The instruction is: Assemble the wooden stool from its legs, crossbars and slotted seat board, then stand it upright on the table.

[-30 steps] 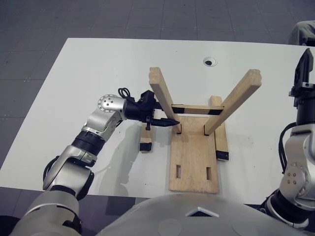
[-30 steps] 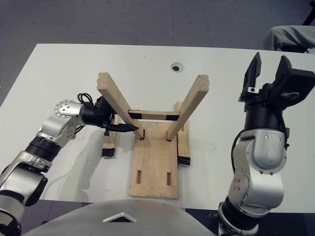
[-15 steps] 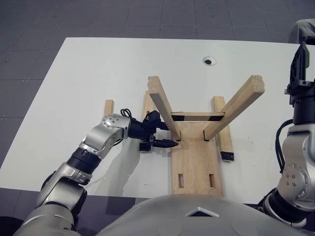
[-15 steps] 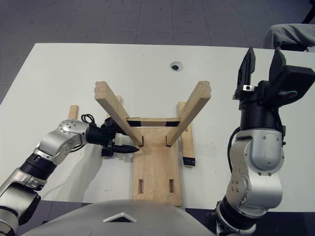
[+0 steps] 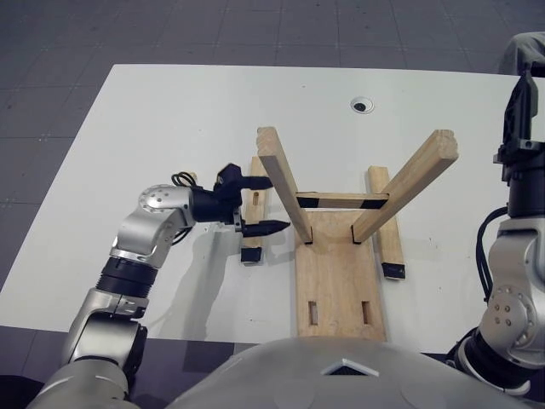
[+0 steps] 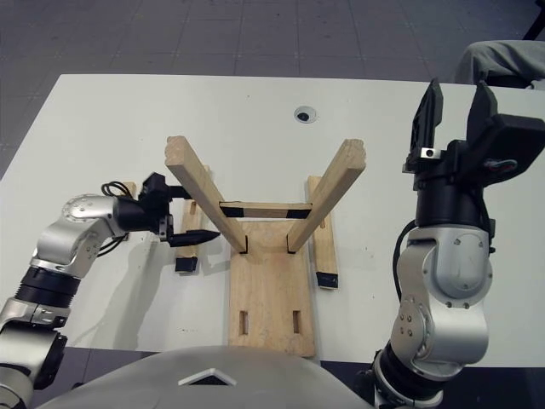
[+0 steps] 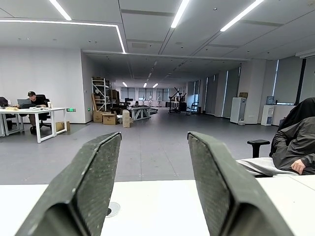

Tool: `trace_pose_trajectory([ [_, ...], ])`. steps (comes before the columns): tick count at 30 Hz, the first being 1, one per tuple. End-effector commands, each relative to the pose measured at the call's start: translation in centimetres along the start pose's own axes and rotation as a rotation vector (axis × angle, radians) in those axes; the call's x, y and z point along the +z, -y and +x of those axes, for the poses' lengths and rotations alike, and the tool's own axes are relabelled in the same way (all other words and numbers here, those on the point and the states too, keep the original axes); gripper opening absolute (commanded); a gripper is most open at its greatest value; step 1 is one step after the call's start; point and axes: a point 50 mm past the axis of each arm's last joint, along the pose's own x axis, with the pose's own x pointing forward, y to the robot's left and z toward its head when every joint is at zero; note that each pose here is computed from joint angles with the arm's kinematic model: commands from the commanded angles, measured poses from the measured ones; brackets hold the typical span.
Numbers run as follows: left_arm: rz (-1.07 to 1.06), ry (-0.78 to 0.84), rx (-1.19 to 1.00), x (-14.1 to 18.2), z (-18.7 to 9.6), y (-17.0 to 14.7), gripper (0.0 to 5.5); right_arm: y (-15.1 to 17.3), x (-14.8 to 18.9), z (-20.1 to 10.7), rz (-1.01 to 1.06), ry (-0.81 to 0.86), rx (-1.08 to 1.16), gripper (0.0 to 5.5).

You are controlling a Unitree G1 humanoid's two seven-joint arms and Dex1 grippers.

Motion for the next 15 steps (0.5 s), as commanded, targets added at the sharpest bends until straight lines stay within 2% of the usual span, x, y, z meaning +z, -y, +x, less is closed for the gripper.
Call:
trace_pose_trajectory([
  [1, 0.067, 0.077, 0.092, 1.8, -1.6, -0.3, 5.49, 0.0, -0.1, -0.1, 0.004, 0.001, -0.002, 2.46],
  [6, 0.165, 0.283, 0.211, 7.4, -4.2, 0.6, 5.49, 0.4, -0.8, 0.0, -0.006, -0.017, -0.018, 2.46],
  [9, 0.252, 0.335, 0.343, 10.8, -5.5, 0.7, 5.49, 0.6, -1.5, -0.1, -0.012, -0.042, -0.023, 2.46],
  [15, 0.287, 0.418, 0.511, 15.6, -4.9, 1.2, 5.49, 0.2, -2.2, -0.1, 0.0, -0.058, -0.006, 2.46],
])
